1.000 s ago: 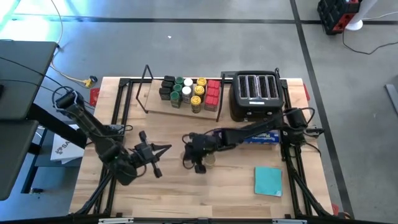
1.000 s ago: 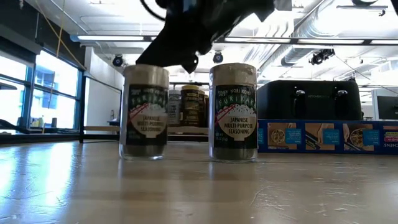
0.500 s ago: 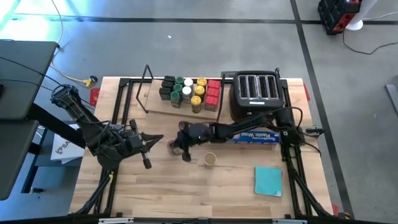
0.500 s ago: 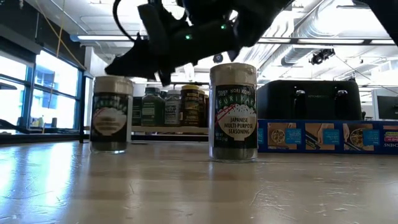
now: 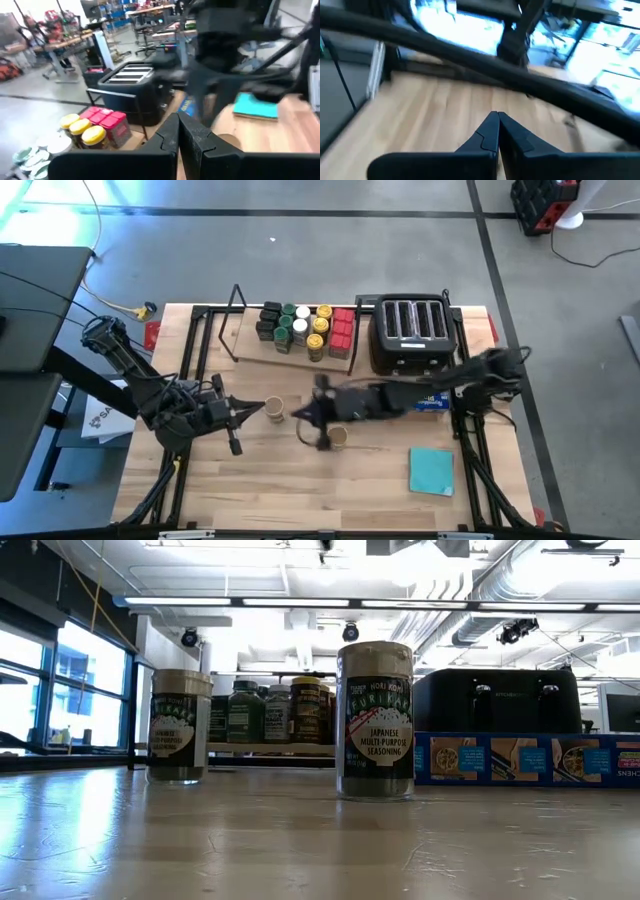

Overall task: Shelf spices
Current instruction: Put the bottom gold seasoning bottle on the shelf

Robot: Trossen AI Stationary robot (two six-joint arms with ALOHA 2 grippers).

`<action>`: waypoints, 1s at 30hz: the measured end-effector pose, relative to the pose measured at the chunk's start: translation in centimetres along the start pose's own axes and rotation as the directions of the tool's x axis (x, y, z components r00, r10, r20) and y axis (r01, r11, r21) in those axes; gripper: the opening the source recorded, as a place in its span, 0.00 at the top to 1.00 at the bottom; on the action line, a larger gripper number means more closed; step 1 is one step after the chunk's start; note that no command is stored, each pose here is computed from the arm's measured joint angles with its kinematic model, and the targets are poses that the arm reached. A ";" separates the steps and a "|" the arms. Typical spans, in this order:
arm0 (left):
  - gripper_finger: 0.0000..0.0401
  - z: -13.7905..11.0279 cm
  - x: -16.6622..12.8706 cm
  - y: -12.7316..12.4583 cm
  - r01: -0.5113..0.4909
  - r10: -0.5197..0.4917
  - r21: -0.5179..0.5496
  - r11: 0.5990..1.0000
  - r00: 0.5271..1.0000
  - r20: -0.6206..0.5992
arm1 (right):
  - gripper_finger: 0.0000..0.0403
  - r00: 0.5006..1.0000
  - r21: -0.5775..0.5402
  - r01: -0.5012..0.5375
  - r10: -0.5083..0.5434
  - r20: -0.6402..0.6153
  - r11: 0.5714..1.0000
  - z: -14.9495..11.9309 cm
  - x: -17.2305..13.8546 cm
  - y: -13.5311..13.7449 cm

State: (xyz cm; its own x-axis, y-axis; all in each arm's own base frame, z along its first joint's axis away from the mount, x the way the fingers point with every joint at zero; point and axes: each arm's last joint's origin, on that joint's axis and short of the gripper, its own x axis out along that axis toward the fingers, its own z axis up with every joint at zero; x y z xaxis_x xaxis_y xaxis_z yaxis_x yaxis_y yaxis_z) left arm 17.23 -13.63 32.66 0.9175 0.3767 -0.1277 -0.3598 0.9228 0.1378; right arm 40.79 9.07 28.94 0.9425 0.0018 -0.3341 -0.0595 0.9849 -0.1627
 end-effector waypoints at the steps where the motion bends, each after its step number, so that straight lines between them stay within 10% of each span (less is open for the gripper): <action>1: 1.00 0.0 0.1 0.1 -0.016 0.016 0.004 1.000 1.000 0.002 | 1.00 0.999 -0.030 0.021 -0.022 -0.031 0.999 0.2 -1.2 0.9; 5: 0.97 0.0 0.7 0.5 -0.065 0.065 -0.078 0.995 0.998 -0.004 | 1.00 0.987 -0.081 0.099 -0.108 -0.119 0.992 -0.3 -6.2 4.2; 13: 0.63 0.1 3.8 2.1 0.155 -0.187 -0.176 0.972 0.966 -0.179 | 1.00 0.962 0.051 0.257 -0.251 -0.110 0.965 -4.3 -13.0 7.6; 19: 0.38 0.2 6.2 3.4 0.274 -0.307 -0.139 0.952 0.822 -0.480 | 1.00 0.942 0.128 0.333 -0.324 -0.088 0.934 -6.6 -14.1 8.0; 25: 0.36 -1.7 8.5 2.5 0.303 -0.188 0.073 0.950 0.744 -0.641 | 1.00 0.942 0.165 0.335 -0.329 -0.063 0.928 -7.3 -13.6 7.7; 30: 0.36 -2.9 10.1 2.2 0.345 -0.213 0.033 0.938 0.650 -0.729 | 1.00 0.943 0.166 0.332 -0.326 -0.062 0.929 -7.3 -13.6 7.7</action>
State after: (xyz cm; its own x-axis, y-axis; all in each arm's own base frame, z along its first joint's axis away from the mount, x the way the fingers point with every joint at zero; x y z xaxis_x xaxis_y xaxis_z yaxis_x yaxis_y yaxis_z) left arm 25.26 -7.53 28.85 0.5495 0.1068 -0.8287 -0.0150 0.9929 0.1180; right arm 25.09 15.40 25.45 0.8881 -0.3302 -0.3197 0.3122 0.9439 -0.1076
